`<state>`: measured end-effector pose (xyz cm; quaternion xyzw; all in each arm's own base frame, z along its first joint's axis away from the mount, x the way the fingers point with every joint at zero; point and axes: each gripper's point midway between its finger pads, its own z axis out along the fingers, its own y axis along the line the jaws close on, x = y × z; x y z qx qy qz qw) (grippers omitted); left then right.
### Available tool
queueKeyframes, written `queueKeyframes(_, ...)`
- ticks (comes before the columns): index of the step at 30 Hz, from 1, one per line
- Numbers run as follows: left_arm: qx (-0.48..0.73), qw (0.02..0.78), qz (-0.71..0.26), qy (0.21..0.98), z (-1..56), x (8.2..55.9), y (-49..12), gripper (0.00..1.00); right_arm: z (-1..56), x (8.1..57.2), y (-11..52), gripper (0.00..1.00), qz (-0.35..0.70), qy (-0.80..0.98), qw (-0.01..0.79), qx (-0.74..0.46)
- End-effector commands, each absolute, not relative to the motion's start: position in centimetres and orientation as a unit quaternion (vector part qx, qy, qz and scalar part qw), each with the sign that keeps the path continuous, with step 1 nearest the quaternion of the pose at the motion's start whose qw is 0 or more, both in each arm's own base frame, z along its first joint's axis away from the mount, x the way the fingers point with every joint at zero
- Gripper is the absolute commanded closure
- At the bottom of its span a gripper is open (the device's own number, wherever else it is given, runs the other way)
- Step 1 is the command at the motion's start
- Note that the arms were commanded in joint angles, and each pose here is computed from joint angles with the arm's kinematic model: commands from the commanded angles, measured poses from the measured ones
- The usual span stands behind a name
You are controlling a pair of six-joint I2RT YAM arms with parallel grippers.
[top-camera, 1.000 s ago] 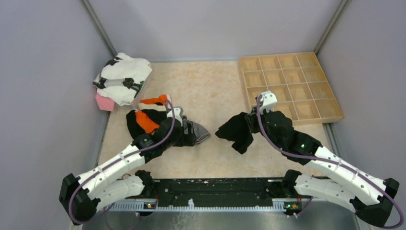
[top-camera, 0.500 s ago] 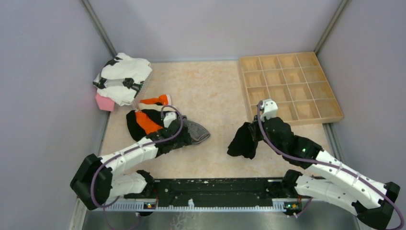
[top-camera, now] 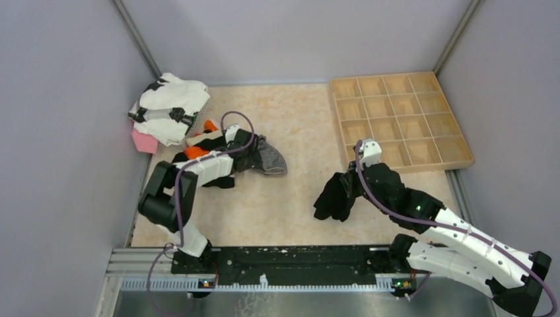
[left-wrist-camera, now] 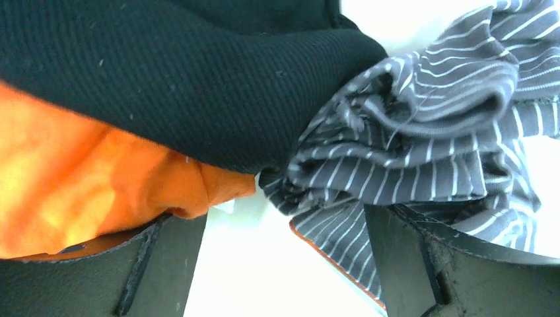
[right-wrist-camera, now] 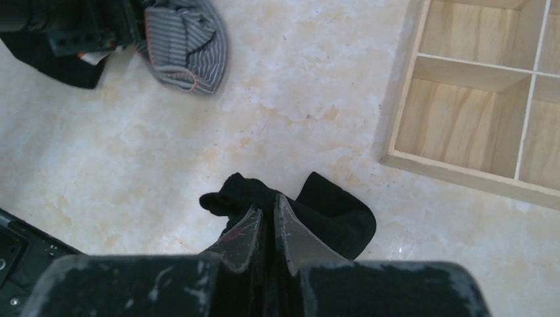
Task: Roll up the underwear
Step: Move the underwear to the center of the board, then place the underwear at the center of the board.
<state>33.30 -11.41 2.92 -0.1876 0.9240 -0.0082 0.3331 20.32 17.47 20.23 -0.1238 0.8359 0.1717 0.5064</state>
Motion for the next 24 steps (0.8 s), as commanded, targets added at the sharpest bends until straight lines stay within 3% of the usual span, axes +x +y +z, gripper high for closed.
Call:
queueKeyframes(1, -0.189, 0.382, -0.018, 0.905, 4.7, 41.2, -11.6, 0.07, 21.4, 20.3, 18.3, 1.00, 0.206, 0.828, 0.511, -0.105)
queueKeyframes(6, -0.147, 0.406, -0.016, 0.902, 7.0, 48.7, -12.8, 0.06, 21.9, 20.5, 19.1, 1.00, 0.209, 0.829, 0.505, -0.119)
queueKeyframes(10, -0.124, 0.431, -0.059, 0.892, 12.7, 50.6, -14.7, 0.01, 23.2, 20.5, 19.7, 1.00, 0.217, 0.823, 0.508, -0.130)
queueKeyframes(18, -0.131, 0.479, -0.149, 0.855, 18.8, 43.0, -14.1, 0.01, 24.5, 18.8, 25.4, 0.98, 0.330, 0.789, 0.473, -0.213)
queueKeyframes(24, -0.140, 0.503, -0.195, 0.830, 21.2, 36.9, -12.2, 0.01, 30.9, 17.1, 31.0, 0.98, 0.463, 0.712, 0.456, -0.264)
